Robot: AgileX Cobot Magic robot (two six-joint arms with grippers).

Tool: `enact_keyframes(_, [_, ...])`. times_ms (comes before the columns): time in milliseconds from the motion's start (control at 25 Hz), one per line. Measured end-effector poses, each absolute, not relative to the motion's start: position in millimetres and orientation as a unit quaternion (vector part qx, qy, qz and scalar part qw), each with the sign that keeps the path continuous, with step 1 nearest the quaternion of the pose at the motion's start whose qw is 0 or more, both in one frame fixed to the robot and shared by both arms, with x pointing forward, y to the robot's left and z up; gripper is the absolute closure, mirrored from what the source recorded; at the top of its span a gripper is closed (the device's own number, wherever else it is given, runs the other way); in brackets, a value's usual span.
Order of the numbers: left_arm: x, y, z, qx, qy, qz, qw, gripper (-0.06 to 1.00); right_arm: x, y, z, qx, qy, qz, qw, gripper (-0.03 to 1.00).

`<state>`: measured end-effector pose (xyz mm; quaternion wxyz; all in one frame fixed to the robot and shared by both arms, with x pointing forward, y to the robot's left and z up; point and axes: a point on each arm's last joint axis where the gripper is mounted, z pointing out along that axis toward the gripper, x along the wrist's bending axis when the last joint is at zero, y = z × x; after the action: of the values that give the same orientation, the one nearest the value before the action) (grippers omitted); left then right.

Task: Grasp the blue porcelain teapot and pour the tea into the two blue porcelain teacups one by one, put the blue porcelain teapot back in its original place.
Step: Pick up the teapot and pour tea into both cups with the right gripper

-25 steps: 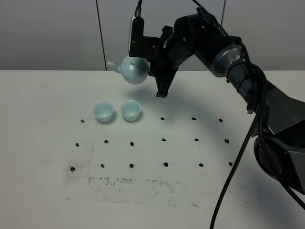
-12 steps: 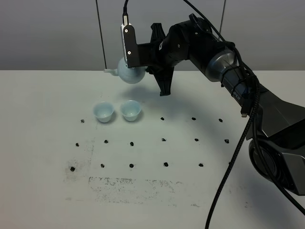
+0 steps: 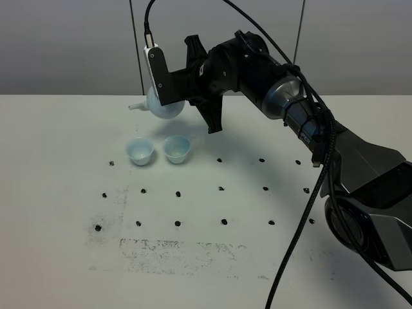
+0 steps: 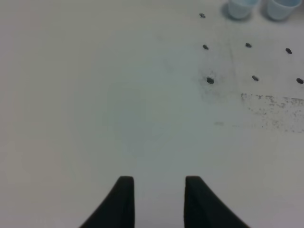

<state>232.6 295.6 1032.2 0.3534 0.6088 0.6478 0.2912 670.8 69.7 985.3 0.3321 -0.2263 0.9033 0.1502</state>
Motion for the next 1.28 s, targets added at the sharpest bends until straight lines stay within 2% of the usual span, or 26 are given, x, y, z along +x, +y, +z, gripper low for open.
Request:
enact_keyframes(200, [233, 296, 1032, 0.609, 0.648, 0.291, 0.353, 0.66, 669, 74, 976, -0.26, 0.897, 0.13, 0.333, 0.93])
enact_keyframes(1280, [233, 296, 1032, 0.609, 0.648, 0.291, 0.353, 0.66, 663, 87, 974, -0.347, 0.847, 0.004, 0.403, 0.93])
